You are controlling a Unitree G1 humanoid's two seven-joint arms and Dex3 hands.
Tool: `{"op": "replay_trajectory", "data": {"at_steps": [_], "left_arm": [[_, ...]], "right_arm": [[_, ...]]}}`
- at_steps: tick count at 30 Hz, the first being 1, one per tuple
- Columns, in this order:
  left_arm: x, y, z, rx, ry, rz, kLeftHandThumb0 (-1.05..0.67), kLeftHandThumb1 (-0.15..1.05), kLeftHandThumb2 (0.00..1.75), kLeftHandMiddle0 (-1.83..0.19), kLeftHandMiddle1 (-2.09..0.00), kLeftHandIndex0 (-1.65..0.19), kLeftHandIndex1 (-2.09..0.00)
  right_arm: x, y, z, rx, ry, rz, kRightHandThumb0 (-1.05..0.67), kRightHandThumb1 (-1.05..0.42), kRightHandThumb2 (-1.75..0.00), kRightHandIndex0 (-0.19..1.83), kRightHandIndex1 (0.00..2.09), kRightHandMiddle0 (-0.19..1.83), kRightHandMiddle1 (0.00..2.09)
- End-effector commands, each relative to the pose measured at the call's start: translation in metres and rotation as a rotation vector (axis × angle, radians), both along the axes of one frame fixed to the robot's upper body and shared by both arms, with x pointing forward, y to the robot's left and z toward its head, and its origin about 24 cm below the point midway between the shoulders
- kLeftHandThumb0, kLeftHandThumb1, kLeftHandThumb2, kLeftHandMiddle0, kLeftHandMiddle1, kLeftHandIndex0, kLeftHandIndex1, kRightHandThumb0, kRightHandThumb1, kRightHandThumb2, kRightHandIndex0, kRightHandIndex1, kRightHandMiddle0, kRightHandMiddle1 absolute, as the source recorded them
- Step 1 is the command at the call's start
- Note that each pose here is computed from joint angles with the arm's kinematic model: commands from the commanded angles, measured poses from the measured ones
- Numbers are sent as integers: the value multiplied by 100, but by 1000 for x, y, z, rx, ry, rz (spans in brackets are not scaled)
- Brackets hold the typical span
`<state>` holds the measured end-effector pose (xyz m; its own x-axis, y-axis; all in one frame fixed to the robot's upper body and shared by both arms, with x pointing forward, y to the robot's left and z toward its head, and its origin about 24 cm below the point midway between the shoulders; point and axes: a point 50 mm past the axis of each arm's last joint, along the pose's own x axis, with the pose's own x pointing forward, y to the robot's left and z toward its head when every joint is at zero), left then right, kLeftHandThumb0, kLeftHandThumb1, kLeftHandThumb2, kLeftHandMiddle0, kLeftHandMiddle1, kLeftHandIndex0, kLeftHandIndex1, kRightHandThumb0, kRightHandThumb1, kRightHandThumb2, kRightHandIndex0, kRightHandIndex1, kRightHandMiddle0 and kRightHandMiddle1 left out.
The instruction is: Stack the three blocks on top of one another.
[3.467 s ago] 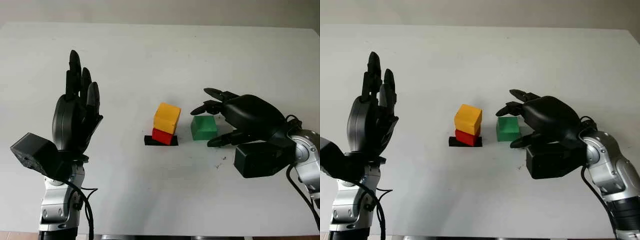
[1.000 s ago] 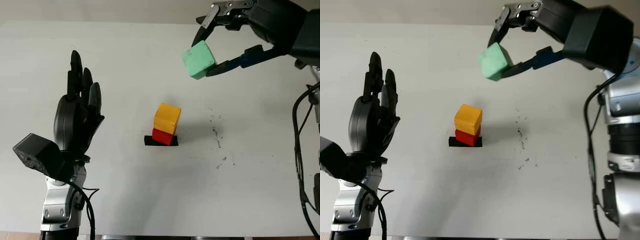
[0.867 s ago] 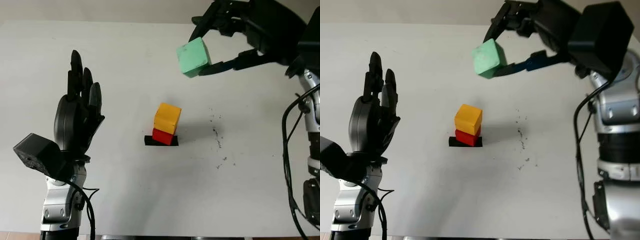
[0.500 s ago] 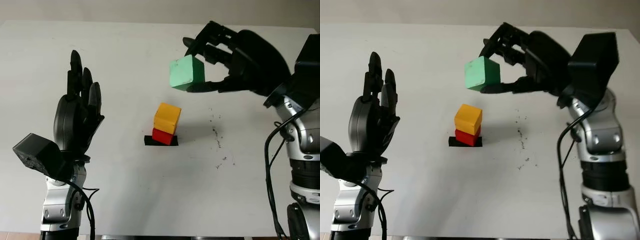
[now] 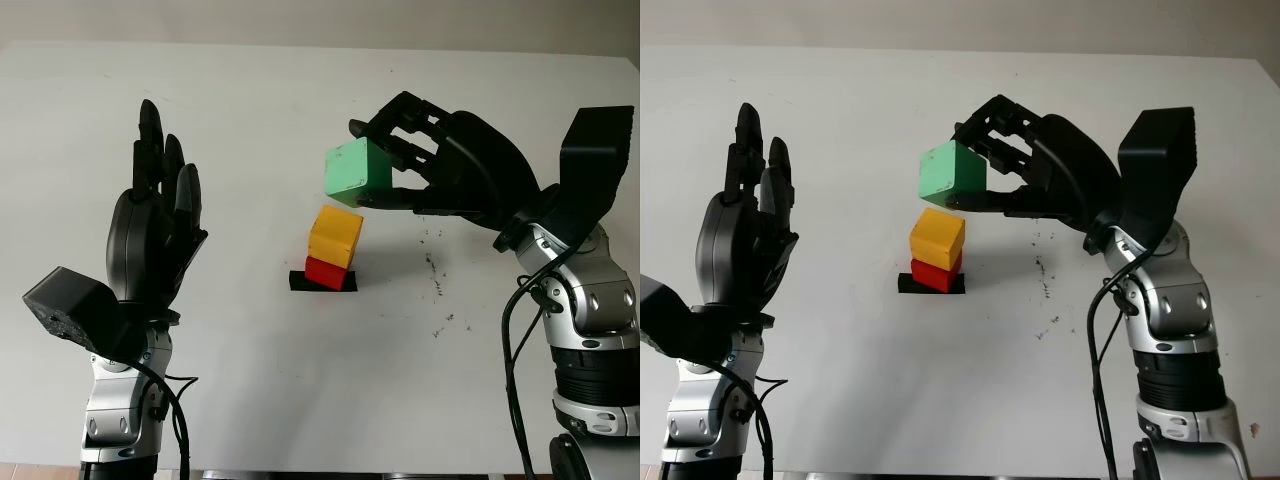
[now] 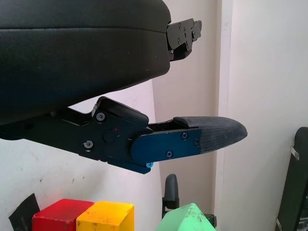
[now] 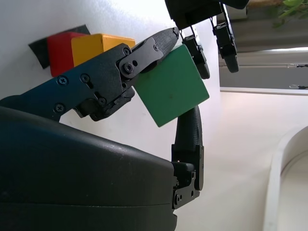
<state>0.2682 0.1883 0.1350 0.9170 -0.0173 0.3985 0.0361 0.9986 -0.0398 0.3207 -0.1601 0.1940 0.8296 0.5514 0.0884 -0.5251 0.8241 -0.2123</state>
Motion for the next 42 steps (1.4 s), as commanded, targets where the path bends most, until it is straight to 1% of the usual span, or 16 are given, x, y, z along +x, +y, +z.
{"op": "replay_trajectory", "data": {"at_steps": [1, 4, 7, 11, 17, 21, 30, 42], "left_arm": [[-2, 0, -3, -9, 4, 1, -76, 105, 53, 19, 0, 19, 0], [-2, 0, -4, -4, 5, 6, -76, 105, 54, 19, 0, 19, 0], [-2, 0, -3, 1, 4, 13, -76, 105, 54, 19, 0, 19, 0], [-1, -2, -4, -16, 5, 4, -76, 105, 52, 19, 0, 19, 0], [-1, -5, -5, -12, 1, -10, -74, 105, 54, 19, 0, 19, 0], [-2, -8, -5, -4, -2, -2, -75, 105, 55, 19, 0, 19, 0], [-3, -11, -5, -5, 5, 2, -74, 105, 59, 19, 0, 19, 0], [-4, -12, -6, -14, 8, 10, -75, 105, 57, 19, 0, 19, 0]], "right_arm": [[-3, 1, 10, 0, -14, 16, -44, -98, -6, 23, 4, 23, 163], [-5, 1, 16, -37, -20, 37, -46, -98, -6, 23, 5, 23, 163], [-6, 0, 30, -98, -33, 51, -44, -98, -5, 23, 5, 24, 164], [-5, -1, 49, -179, -45, 74, -43, -95, -5, 22, 4, 27, 163], [-3, 1, 70, -256, -54, 87, -39, -94, -5, 22, 4, 29, 162], [-4, 6, 80, -342, -70, 73, -39, -93, -5, 23, 5, 30, 160], [-7, 13, 79, -454, -35, 59, -41, -96, -6, 21, 4, 26, 162], [3, 18, 74, -586, -12, 74, -45, -96, -5, 23, 6, 25, 164]]}}
